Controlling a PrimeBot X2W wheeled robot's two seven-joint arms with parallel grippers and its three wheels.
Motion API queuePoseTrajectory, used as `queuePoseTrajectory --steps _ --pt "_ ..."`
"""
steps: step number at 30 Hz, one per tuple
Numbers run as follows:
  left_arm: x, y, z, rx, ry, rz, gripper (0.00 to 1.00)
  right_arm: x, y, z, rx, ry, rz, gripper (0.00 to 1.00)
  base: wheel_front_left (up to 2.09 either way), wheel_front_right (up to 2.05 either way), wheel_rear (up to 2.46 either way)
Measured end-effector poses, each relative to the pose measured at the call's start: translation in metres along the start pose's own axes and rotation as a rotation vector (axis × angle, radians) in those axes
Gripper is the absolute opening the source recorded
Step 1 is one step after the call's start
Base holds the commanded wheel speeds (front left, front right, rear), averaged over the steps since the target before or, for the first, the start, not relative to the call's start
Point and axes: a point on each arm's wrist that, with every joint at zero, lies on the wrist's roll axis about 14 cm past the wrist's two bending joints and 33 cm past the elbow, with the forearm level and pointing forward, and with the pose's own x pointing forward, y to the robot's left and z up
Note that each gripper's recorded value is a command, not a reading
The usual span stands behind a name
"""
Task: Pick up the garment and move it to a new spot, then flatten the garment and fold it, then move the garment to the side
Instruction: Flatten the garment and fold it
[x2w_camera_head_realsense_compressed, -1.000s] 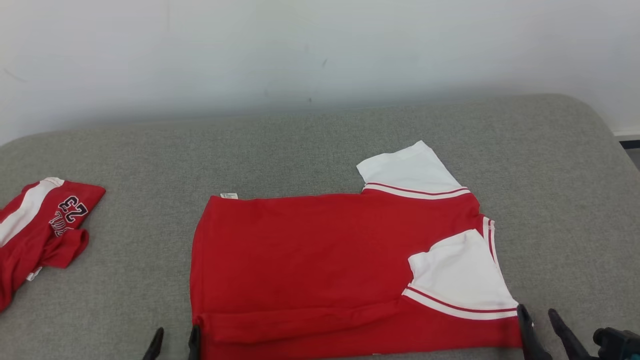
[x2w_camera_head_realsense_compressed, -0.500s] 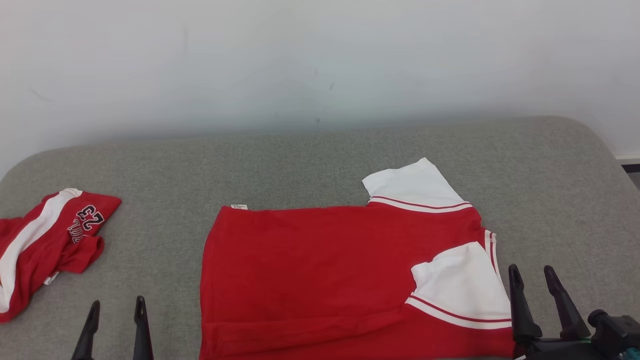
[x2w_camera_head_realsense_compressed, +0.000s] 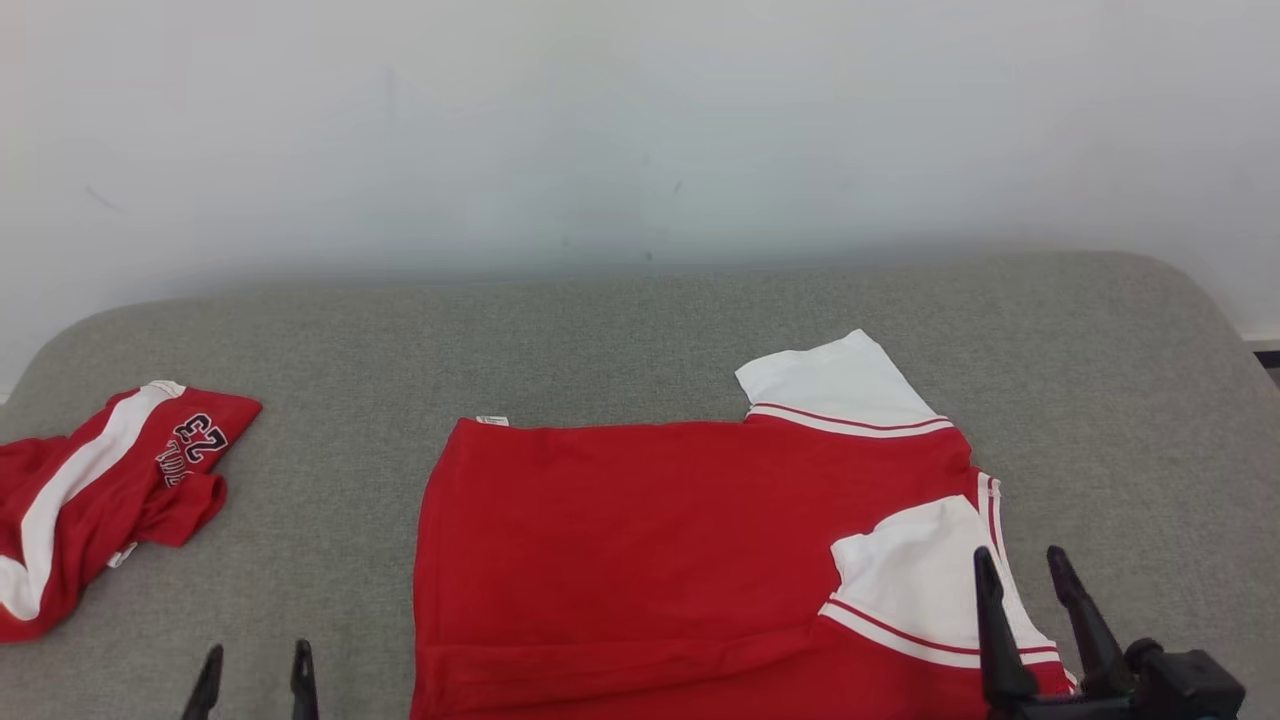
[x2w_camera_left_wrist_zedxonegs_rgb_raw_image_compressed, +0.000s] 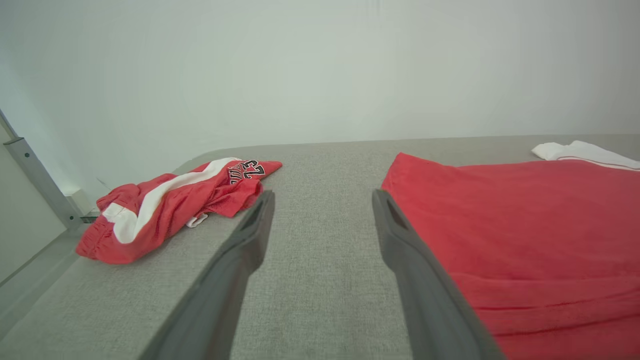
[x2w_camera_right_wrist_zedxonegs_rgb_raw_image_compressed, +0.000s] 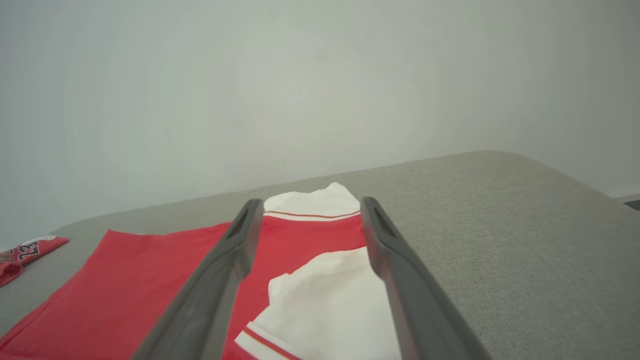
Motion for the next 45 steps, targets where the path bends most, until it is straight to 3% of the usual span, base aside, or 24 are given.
queuePoseTrajectory --steps 8,12,23,32,38,45 --pt "-0.004 0.001 -0.005 0.005 0.016 -0.007 1.0 -0.006 0.002 -0.013 -0.024 0.041 0.008 1.0 0.0 0.0 0.0" --pt "-0.001 0.001 -0.007 -0.041 0.021 0.0 1.0 -0.003 0.005 -0.016 -0.024 0.051 0.014 1.0 0.0 0.0 0.0" --pt "0.092 -0.017 0.024 -0.072 -0.045 -0.125 1.0 0.072 -0.01 0.003 -0.087 0.019 0.031 1.0 0.0 0.0 0.0" --pt "0.176 -0.052 0.0 -0.149 0.154 -0.292 1.0 0.149 -0.025 -0.008 -0.13 0.092 0.023 1.0 0.0 0.0 0.0" --pt "0.183 -0.062 -0.053 -0.17 0.377 -0.343 1.0 0.165 -0.038 -0.024 -0.149 0.146 0.002 1.0 0.0 0.0 0.0" --pt "0.184 -0.067 -0.077 -0.208 0.458 -0.359 1.0 0.17 -0.043 -0.028 -0.155 0.161 -0.005 1.0 0.0 0.0 0.0"
